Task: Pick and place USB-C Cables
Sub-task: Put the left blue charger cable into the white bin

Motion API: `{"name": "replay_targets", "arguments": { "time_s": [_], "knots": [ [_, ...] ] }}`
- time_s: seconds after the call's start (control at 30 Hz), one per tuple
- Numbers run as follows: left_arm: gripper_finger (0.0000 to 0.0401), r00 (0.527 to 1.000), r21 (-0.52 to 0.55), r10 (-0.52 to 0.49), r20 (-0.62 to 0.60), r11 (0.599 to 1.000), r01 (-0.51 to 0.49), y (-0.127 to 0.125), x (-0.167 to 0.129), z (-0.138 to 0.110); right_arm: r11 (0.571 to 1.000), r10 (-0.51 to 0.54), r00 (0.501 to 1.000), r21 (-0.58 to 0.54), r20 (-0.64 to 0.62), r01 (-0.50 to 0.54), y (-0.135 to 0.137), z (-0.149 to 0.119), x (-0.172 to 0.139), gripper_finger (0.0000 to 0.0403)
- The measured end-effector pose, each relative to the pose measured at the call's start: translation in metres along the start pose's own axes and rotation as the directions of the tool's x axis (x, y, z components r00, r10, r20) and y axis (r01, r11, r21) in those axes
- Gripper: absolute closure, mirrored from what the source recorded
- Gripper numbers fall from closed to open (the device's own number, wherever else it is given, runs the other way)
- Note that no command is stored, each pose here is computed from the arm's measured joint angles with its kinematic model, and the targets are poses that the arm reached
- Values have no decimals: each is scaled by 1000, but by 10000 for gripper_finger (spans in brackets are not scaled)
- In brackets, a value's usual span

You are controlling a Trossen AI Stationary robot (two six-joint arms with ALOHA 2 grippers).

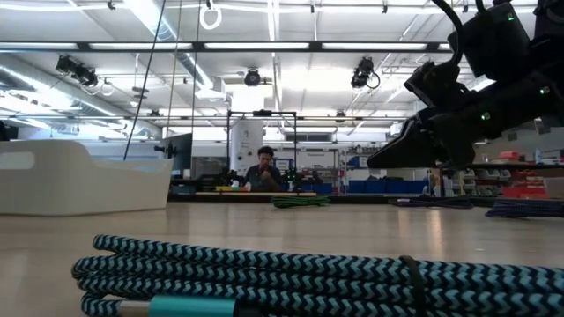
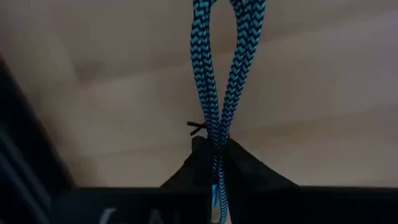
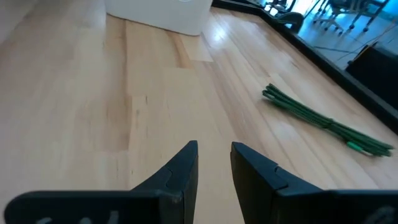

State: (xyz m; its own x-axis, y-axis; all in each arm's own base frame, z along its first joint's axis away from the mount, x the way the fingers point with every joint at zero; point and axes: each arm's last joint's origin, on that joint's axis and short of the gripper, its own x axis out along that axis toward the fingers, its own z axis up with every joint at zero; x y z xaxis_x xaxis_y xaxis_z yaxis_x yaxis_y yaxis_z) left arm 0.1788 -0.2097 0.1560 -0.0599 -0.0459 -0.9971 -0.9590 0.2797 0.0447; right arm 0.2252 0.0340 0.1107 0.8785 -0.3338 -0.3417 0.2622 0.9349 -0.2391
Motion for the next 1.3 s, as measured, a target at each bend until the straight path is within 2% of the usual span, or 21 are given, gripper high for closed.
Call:
{"name": "replay_targets", "arguments": {
  "time_s": [0.1,0.23,0.3,0.37,0.43,0.47,0.6,0.73,0.83,0.97,1.13,1.3],
  "knots": [
    [383,984,76,-161,78,985,155,-16,-37,1,999,-29,1000,-23,-1,29,-1,0,0,302],
    [383,924,179,-258,282,960,213,-27,-84,20,997,-69,998,-42,-1,69,-2,0,0,302],
    [383,868,210,-265,420,959,191,-29,-107,38,997,-69,998,-38,3,69,-2,1,0,302],
    [383,806,236,-232,544,965,118,-28,-125,57,997,-69,998,-28,4,69,-2,1,0,302],
    [383,756,252,-213,618,965,67,-30,-138,81,998,-68,998,-10,4,68,-2,1,0,302],
    [383,749,263,-190,635,965,22,-29,-141,93,998,-66,998,2,4,66,-2,1,0,302],
    [383,759,278,-41,650,942,-187,-22,-138,149,999,-47,999,18,4,47,0,0,-1,302],
    [383,839,279,68,540,926,-254,-8,-119,195,1000,-28,1000,8,3,28,4,0,-3,302],
    [383,893,271,89,442,935,-228,5,-96,215,1000,-13,1000,3,7,13,7,0,-5,302],
    [384,948,262,68,310,953,-154,21,-62,221,1000,-3,1000,-2,8,3,10,0,-6,302],
    [378,973,237,-37,226,971,-18,29,-36,216,1000,0,1000,-6,5,0,10,0,-6,302],
    [372,980,250,-131,147,964,91,27,-25,211,1000,0,1000,-8,3,0,10,0,-6,302]
  ]
}}
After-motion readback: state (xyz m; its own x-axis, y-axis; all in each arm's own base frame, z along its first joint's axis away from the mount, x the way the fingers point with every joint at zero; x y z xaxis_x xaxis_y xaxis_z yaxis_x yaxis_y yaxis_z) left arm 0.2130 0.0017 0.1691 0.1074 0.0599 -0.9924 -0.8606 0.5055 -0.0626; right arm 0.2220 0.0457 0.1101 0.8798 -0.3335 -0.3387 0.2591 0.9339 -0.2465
